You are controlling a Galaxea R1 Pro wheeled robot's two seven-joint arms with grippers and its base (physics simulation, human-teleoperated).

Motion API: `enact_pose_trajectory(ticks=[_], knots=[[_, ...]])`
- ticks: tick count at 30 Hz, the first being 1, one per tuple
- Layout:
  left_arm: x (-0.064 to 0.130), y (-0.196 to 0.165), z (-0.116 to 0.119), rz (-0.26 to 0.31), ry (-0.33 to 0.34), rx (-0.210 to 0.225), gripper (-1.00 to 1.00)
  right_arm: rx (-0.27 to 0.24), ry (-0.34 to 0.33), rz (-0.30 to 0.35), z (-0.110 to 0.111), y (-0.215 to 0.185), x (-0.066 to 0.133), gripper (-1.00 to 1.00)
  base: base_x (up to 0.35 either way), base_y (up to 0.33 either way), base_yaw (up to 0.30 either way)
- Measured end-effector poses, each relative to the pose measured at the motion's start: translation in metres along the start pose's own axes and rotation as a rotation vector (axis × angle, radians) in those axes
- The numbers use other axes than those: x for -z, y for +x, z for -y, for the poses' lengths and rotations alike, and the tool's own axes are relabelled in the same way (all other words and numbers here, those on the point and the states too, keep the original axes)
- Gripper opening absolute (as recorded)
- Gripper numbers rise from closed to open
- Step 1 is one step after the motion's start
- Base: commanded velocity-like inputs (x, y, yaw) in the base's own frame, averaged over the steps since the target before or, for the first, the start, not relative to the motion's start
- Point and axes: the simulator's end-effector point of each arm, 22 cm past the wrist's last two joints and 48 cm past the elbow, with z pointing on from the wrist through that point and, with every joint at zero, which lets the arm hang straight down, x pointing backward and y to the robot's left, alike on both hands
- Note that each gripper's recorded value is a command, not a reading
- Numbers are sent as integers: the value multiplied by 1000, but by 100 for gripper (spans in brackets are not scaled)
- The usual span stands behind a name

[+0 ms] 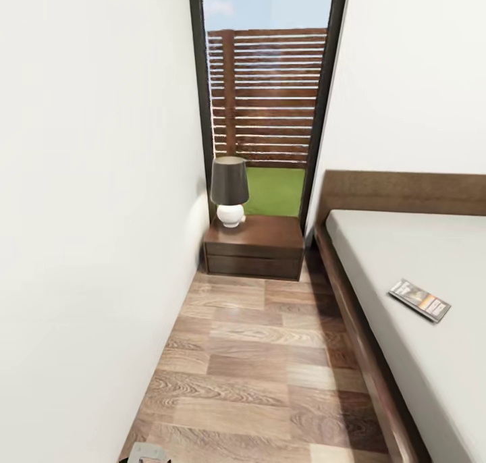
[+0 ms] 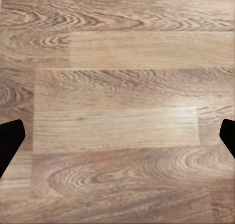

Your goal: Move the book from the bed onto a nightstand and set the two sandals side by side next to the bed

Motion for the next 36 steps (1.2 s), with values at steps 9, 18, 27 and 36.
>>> enact_pose_trajectory(ticks=[9, 18, 27, 36], knots=[[0, 0, 0, 0, 0, 0, 100, 0, 0, 0, 0, 0, 0, 100, 308, 0, 0], [0, 0, 0, 0, 0, 0, 100, 1, 0, -1, 0, 0, 0, 100, 254, 0, -3], [0, 0, 0, -1, 0, 0, 100, 1, 0, -1, 0, 0, 0, 100, 17, 0, -180], [0, 0, 0, 1, 0, 0, 100, 1, 0, -1, 0, 0, 0, 100, 131, 0, -25]])
